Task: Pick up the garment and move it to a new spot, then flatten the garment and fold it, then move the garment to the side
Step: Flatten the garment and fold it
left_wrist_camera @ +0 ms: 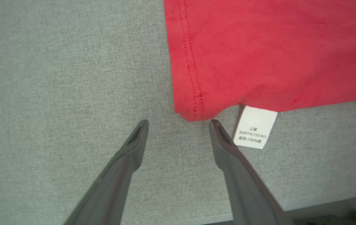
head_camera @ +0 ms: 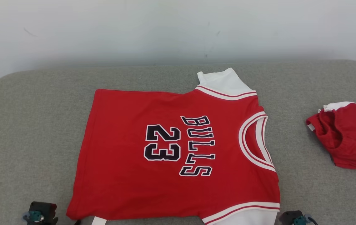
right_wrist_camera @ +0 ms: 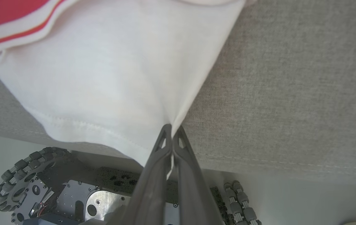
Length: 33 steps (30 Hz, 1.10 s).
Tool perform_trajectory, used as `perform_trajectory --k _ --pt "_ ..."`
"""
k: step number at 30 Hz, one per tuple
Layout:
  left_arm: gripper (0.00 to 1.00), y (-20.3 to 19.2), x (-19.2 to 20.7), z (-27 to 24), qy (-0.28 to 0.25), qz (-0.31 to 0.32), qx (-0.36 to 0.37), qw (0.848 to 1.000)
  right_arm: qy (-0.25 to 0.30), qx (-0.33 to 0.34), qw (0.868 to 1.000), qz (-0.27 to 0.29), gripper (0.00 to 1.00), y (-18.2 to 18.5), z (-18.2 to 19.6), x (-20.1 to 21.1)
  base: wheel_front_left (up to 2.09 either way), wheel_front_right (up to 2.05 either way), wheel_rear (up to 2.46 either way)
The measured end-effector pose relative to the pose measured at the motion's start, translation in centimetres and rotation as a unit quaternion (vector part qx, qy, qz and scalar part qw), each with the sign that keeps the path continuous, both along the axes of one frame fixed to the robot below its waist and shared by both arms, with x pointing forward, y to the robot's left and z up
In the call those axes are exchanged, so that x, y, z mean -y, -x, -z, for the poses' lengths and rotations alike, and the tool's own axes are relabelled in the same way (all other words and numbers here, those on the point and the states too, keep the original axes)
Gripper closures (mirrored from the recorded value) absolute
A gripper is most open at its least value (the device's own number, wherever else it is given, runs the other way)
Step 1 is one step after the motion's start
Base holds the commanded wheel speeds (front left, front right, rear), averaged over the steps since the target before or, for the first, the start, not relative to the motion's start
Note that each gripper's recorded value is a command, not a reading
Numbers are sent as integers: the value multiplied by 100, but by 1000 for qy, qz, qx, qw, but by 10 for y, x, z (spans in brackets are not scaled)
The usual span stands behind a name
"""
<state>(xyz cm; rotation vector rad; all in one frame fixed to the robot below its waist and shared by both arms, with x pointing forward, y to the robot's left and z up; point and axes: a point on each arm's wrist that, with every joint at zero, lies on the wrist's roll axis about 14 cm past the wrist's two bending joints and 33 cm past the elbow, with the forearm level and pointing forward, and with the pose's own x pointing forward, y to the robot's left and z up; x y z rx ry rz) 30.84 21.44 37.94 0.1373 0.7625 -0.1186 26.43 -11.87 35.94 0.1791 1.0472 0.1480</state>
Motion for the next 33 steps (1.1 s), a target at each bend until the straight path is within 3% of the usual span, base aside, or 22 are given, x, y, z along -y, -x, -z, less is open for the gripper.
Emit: perform_trajectory --k 7,9,12,14,15,17,32,33 --pt "2 -5 10 3 10 13 -8 1000 0 -1 1000 8 100 1 0 4 0 0 0" --pt "19 -7 15 4 12 18 -10 1000 1 -1 1000 12 100 1 0 6 0 0 0" --pt "62 -11 19 2 14 23 -6 1000 1 -1 1000 15 100 0 -1 7 0 0 0" --pt "82 -11 19 3 14 24 -6 1000 1 -1 1000 15 100 0 0 7 0 0 0" --pt "92 -11 19 3 14 24 -7 1000 1 -2 1000 15 100 1 0 7 0 0 0" --pt "100 -11 19 3 14 24 -9 1000 0 -2 1000 15 100 0 0 7 0 0 0" --pt "100 -3 10 1 6 18 -21 1000 3 0 1000 16 100 -4 -1 10 0 0 0" --pt "69 -3 11 1 7 17 -22 1000 4 -1 1000 17 100 -4 -1 11 0 0 0"
